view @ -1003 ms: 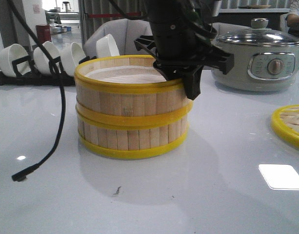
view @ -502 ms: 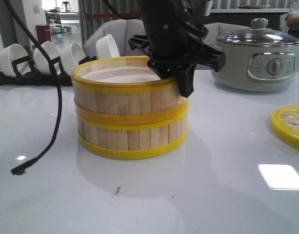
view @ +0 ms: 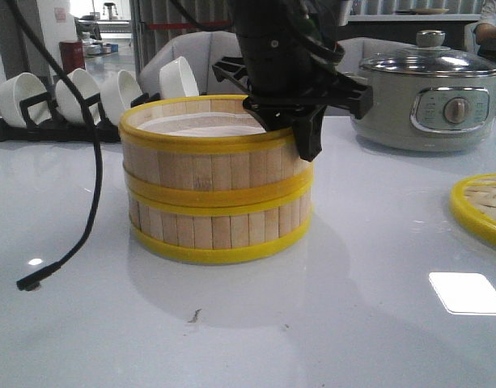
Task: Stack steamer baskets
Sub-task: 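Press the upper basket down to seat it with the left gripper, then open the left gripper and raise it away from the stack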
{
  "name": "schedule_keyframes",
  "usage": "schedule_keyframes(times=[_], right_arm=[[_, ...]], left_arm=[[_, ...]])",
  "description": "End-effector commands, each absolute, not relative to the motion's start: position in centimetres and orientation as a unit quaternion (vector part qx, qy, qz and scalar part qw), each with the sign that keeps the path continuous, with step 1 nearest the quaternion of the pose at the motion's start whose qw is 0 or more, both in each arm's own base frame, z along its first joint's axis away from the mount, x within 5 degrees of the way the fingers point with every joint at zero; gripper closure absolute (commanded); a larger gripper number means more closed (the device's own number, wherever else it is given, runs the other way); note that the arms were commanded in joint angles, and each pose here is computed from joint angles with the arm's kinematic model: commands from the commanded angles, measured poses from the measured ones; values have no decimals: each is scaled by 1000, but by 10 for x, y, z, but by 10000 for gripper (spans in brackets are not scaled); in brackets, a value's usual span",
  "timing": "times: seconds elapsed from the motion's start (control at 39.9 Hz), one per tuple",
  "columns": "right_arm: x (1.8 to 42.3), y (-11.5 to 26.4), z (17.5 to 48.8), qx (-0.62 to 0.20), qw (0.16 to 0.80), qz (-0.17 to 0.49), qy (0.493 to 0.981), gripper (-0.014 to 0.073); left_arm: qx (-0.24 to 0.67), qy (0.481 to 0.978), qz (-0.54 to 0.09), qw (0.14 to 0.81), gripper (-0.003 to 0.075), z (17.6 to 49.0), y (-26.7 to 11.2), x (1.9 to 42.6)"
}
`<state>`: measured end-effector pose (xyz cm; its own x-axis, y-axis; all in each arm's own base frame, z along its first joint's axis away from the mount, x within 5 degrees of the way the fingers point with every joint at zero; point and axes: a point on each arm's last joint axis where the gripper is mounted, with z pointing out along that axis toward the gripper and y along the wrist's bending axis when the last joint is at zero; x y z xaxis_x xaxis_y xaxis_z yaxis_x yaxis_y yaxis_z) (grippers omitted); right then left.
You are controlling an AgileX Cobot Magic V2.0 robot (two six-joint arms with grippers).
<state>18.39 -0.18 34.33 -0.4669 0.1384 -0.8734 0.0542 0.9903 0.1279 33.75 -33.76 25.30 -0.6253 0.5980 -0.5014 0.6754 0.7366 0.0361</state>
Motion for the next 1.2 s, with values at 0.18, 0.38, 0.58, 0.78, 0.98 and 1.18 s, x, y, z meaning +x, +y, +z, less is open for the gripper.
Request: schedule_keyframes(times=[0.18,0.38,0.58,0.78,0.98,1.18], right_arm=[[186,-3,364,54,564,39,823,150],[186,-3,364,54,564,39,823,150],[186,-3,364,54,564,39,823,150],[185,-3,363,54,563,39,824,150],[185,-3,363,54,561,39,825,150],[185,-3,363,54,561,39,825,150]], left_arm=[[347,876,-103,319,305,299,-334,337],[341,871,-110,334,305,315,-332,336],[333,859,-125,368,305,354,-331,334],[327,851,-130,389,351,378,-327,333],[305,854,-110,406,614,394,-302,343],[236,864,-98,434,636,423,-246,361]])
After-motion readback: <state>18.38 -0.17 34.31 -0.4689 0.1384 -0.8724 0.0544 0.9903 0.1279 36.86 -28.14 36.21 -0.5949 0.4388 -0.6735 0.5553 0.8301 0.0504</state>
